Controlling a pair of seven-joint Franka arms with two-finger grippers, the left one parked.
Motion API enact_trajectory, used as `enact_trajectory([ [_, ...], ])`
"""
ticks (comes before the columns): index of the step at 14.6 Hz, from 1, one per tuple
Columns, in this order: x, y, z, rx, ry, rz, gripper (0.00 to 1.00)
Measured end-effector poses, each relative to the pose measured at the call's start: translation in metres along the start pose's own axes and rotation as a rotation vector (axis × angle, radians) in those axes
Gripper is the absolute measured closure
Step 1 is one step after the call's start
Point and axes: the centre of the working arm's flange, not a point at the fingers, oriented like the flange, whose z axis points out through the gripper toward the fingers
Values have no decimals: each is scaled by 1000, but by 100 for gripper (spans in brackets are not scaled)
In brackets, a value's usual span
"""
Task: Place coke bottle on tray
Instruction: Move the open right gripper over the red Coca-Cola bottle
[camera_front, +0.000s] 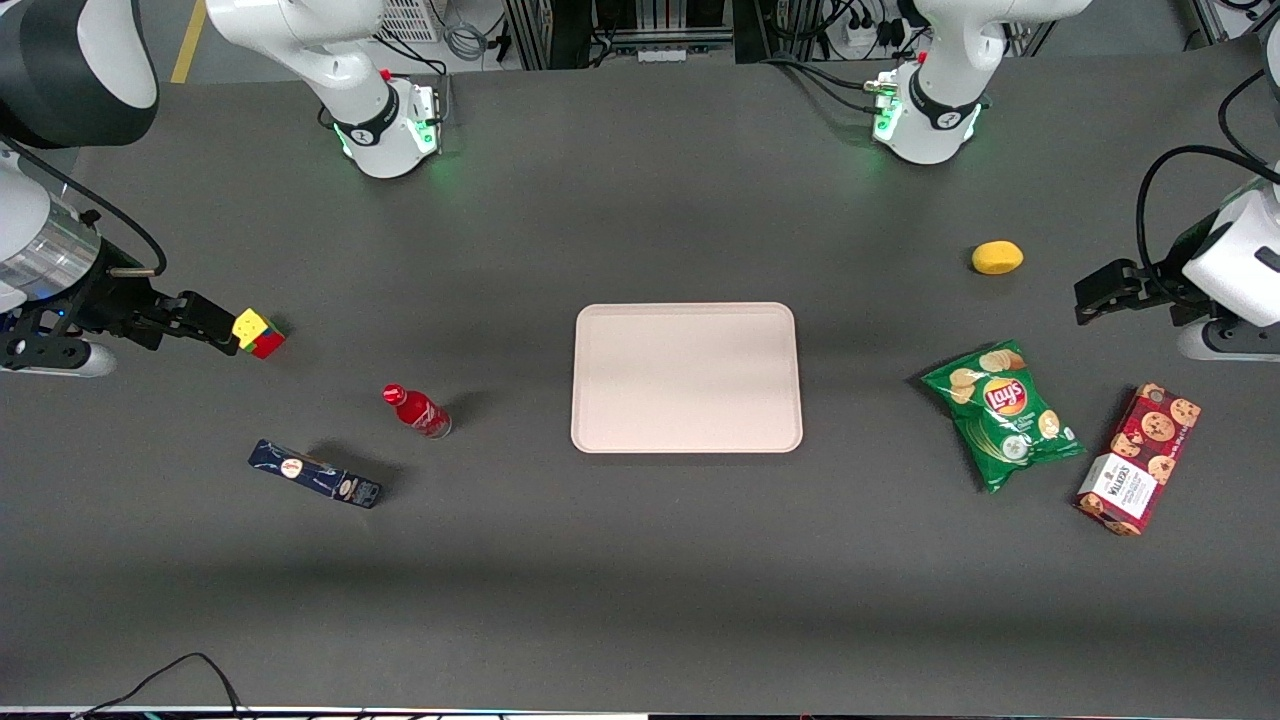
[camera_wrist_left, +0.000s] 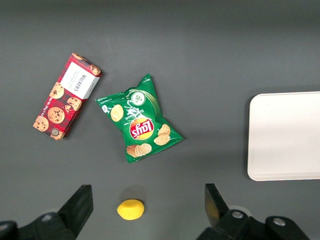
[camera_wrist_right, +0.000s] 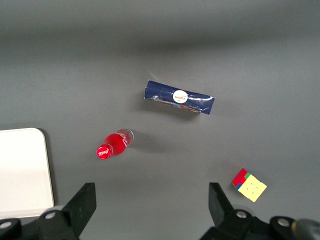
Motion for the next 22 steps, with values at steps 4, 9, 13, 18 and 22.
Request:
enact_trajectory([
  [4, 0, 2, 0, 0, 0, 3, 0],
  [9, 1, 3, 1, 0, -1, 6, 0],
  [13, 2, 4, 3, -1, -4, 7, 0],
  [18, -5, -26, 5, 1, -24, -46, 0],
  [22, -25, -89, 5, 4, -38, -159, 0],
])
